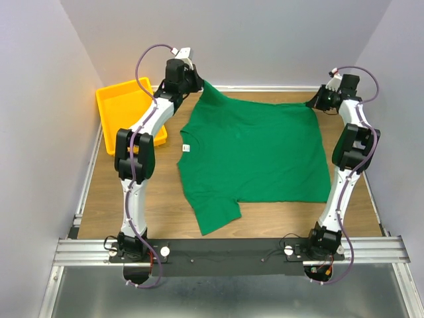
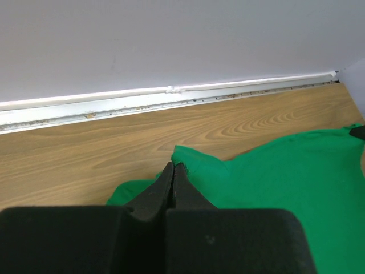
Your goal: Fold and stack the t-shirts
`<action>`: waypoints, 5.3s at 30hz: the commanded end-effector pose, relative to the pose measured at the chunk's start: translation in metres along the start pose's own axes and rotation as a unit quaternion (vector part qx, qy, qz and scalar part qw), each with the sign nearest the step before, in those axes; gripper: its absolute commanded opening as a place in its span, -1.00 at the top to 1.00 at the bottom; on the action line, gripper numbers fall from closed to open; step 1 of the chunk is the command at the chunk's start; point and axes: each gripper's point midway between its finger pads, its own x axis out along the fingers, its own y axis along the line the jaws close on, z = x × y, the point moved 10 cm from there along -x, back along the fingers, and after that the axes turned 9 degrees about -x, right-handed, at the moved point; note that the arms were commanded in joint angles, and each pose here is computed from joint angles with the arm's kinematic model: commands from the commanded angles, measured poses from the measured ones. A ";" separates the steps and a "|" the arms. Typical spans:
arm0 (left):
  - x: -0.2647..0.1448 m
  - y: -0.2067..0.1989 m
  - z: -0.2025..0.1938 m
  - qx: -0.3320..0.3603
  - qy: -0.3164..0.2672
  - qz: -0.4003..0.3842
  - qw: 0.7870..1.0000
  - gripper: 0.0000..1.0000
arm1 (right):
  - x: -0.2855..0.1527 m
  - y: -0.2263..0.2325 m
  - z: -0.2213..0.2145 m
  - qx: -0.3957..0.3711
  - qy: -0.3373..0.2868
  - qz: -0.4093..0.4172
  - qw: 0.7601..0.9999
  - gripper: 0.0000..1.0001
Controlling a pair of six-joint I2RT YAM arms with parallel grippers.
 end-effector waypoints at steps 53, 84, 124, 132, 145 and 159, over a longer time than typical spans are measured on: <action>-0.130 -0.015 -0.052 0.041 0.061 -0.070 0.995 1.00 | -0.092 0.023 -0.053 0.019 0.002 -0.013 1.000 0.76; -0.156 -0.029 -0.096 0.028 0.100 -0.075 0.992 1.00 | -0.090 0.016 -0.067 0.025 0.008 -0.023 0.999 0.72; -0.159 -0.021 -0.126 0.027 0.131 -0.087 0.987 1.00 | -0.076 -0.011 -0.078 0.117 0.035 0.020 0.992 -0.11; -0.159 -0.022 -0.127 0.025 0.134 -0.092 0.986 1.00 | -0.065 -0.017 -0.080 0.116 0.044 0.009 0.992 -0.08; -0.159 -0.023 -0.130 0.022 0.135 -0.094 0.986 1.00 | -0.063 -0.011 -0.079 0.103 0.049 0.021 0.993 0.69; -0.169 -0.025 -0.129 0.030 0.136 -0.109 0.984 1.00 | -0.123 0.015 -0.086 0.016 0.040 0.003 0.999 0.99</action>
